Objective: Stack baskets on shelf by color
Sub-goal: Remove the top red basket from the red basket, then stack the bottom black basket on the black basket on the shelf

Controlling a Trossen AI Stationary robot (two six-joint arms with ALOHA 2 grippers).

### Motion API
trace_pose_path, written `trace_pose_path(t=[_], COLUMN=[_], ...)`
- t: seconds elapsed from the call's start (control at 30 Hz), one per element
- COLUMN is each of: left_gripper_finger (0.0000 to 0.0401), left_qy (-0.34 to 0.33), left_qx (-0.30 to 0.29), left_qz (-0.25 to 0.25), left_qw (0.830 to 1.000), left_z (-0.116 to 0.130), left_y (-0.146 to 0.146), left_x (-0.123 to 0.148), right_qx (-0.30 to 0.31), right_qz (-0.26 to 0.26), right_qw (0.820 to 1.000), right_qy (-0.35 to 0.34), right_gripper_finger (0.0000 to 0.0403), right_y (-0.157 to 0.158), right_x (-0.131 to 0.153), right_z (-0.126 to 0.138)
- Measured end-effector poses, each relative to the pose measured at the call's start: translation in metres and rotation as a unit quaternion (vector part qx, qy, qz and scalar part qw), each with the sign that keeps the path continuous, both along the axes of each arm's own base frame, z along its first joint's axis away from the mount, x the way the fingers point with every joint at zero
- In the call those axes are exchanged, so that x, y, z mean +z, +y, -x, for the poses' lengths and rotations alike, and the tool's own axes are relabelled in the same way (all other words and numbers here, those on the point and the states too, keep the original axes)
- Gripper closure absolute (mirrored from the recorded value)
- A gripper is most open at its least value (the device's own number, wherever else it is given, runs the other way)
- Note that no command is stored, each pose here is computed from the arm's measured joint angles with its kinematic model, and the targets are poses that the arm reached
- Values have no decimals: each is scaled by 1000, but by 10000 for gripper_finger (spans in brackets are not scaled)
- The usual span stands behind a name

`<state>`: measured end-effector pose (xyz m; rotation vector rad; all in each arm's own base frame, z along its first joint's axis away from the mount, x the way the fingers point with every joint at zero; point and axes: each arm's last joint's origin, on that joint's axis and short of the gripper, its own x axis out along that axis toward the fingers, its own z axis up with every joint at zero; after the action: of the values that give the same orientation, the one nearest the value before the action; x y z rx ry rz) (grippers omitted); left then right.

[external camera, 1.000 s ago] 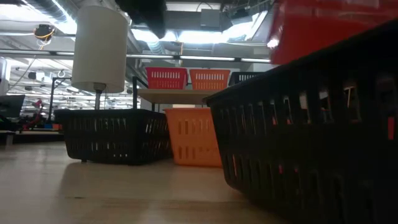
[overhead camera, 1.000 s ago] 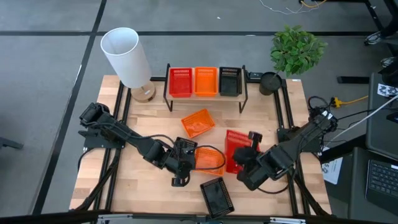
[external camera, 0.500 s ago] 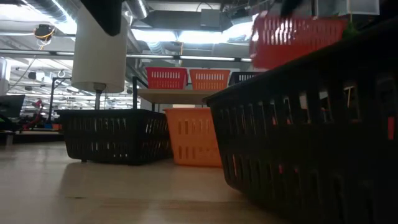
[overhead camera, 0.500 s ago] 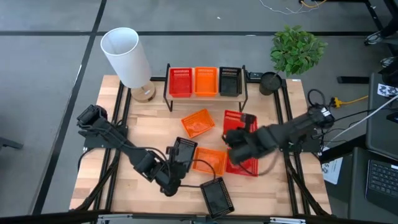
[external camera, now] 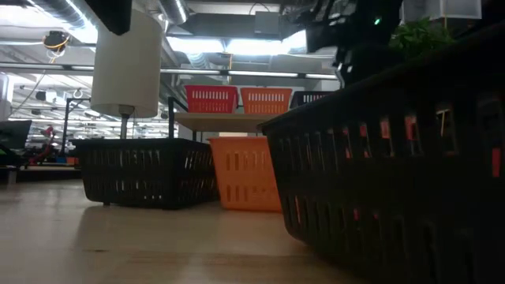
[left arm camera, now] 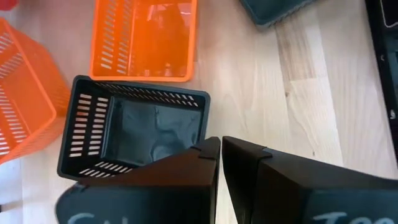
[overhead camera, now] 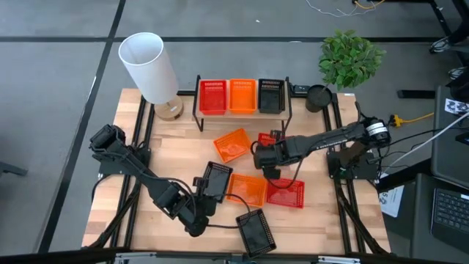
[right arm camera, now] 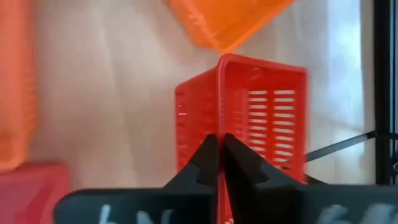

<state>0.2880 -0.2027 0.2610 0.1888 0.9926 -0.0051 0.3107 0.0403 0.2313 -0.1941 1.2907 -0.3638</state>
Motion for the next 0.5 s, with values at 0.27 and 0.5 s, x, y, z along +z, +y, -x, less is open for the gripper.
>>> trace_pose_path(t=[0.27,0.5], left_gripper_finger=[390,390], left_qy=[7,63], left_qx=[9,29], left_qz=[-4,10], left_qw=[1000,998], left_z=[-2,6], left_y=[5,9], left_x=[-1,-5], right_qx=[10,25], right_qz=[-83,-118], right_qw=[996,993], right_qy=[6,-2], right_gripper_finger=[315,253], right_y=[-9,-8], right_x=[0,5], right_z=[-4,-7])
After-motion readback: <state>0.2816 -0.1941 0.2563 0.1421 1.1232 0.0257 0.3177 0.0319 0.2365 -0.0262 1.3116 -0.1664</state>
